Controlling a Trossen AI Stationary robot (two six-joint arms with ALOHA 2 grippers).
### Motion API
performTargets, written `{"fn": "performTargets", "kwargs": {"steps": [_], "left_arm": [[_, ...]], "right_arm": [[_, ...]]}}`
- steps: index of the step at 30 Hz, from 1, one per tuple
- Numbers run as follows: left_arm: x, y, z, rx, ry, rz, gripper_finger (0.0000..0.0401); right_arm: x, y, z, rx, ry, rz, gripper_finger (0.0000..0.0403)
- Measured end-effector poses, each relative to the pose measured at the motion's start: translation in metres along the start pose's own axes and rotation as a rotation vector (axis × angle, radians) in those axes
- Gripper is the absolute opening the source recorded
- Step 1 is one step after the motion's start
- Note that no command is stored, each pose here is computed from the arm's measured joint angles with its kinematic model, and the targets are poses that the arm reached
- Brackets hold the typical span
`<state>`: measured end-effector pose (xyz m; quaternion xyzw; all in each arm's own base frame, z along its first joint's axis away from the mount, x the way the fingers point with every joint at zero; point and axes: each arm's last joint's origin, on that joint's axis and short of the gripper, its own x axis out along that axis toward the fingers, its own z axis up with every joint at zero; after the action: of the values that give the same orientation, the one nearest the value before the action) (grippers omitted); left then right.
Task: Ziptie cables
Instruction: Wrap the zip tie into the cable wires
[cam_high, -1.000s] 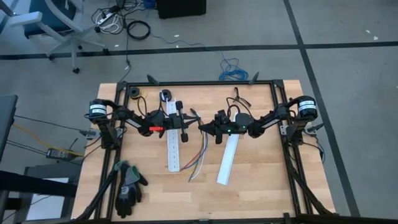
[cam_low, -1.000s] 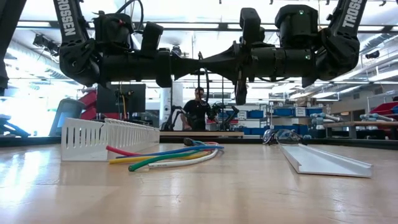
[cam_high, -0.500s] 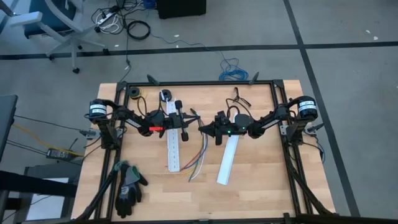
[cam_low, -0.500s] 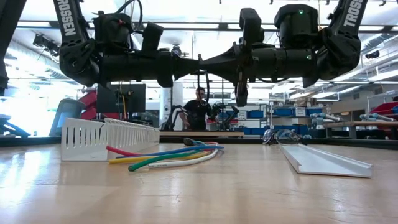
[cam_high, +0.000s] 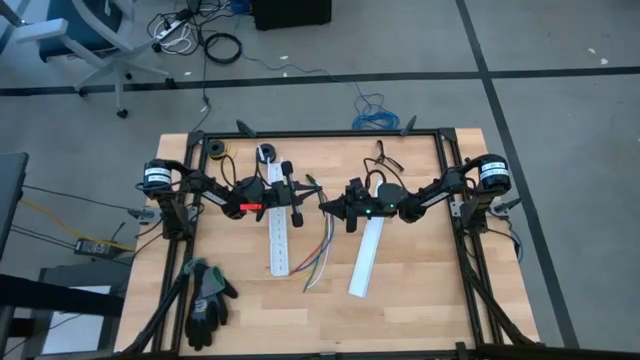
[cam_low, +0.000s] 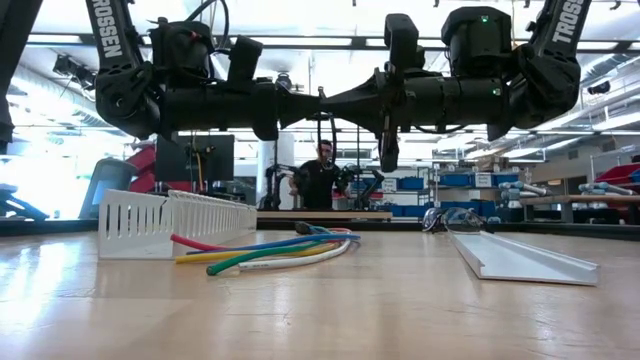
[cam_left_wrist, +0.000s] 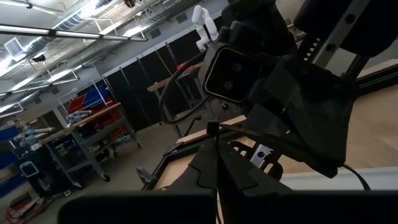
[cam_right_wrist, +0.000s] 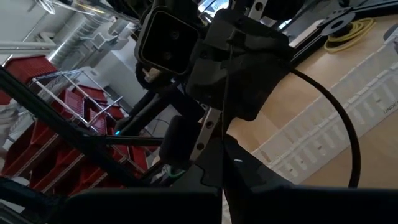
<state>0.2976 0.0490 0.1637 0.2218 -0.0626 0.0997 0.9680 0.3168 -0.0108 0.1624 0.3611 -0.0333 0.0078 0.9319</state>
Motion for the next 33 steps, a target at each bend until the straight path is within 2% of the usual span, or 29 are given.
{"fn": "performTargets", "kwargs": {"steps": [14, 20, 25, 29, 33], "left_arm": [[0.000, -0.001, -0.002, 0.003, 0.017, -0.009, 0.0001], [0.000, -0.008, -0.004, 0.003, 0.066, -0.047, 0.0001], [-0.001, -0.013, -0.003, 0.030, 0.080, -0.024, 0.0001], [0.000, -0.015, -0.002, 0.040, 0.082, -0.023, 0.0001], [0.001, -0.015, 0.000, 0.039, 0.075, -0.024, 0.0001]], "right_arm": [[0.000, -0.005, 0.008, 0.085, -0.004, 0.032, 0.0000], [-0.001, -0.013, 0.018, 0.112, -0.029, 0.030, 0.0000], [-0.002, -0.019, 0.023, 0.133, -0.036, 0.021, 0.0000], [-0.001, -0.020, 0.025, 0.130, -0.030, 0.024, 0.0000], [0.002, -0.018, 0.026, 0.064, -0.016, 0.048, 0.0000]]}}
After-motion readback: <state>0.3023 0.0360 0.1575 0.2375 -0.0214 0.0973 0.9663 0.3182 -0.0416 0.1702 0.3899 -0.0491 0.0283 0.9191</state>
